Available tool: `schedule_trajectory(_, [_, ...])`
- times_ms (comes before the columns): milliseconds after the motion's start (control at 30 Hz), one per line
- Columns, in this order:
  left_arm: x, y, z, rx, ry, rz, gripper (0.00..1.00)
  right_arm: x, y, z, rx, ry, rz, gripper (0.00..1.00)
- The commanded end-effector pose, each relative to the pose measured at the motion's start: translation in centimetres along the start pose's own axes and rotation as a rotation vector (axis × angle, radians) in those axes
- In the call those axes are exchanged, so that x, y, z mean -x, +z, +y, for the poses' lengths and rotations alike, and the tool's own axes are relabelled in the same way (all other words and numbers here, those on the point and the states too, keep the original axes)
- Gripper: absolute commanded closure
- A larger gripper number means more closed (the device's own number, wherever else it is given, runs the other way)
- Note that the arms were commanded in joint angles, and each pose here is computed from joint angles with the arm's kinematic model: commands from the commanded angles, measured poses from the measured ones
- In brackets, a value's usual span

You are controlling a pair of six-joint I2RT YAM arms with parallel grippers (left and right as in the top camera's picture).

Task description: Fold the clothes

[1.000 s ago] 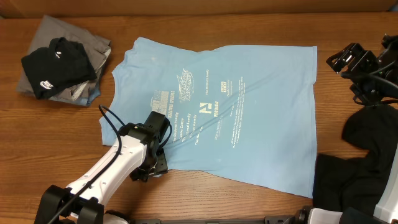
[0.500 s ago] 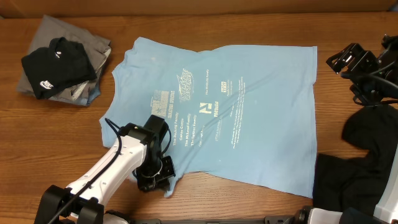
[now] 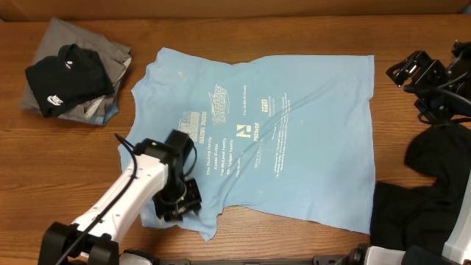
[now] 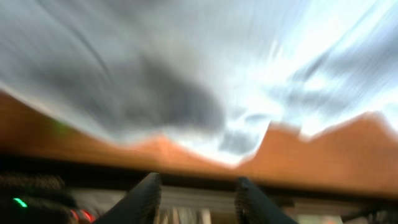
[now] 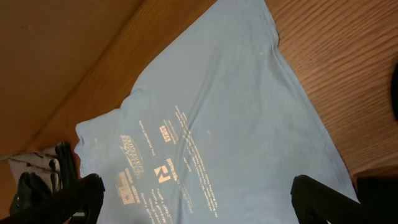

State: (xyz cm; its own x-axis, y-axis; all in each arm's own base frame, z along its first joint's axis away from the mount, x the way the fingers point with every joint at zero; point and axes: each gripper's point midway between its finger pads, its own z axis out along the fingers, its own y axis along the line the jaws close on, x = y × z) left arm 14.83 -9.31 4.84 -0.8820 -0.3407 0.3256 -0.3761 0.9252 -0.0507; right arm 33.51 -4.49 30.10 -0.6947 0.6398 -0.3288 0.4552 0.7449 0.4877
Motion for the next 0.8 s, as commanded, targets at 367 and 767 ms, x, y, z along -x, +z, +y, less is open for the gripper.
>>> schedule_trajectory(367, [13.3, 0.1, -0.4, 0.068, 0.109, -0.458, 0.96, 0.2, 0.0, -0.1, -0.004, -0.003, -0.007, 0.0])
schedule_trajectory(767, [25.3, -0.6, -5.7, -0.247, 0.093, -0.665, 0.95, 0.5, 0.0, 0.0, 0.001, -0.009, -0.02, 0.0])
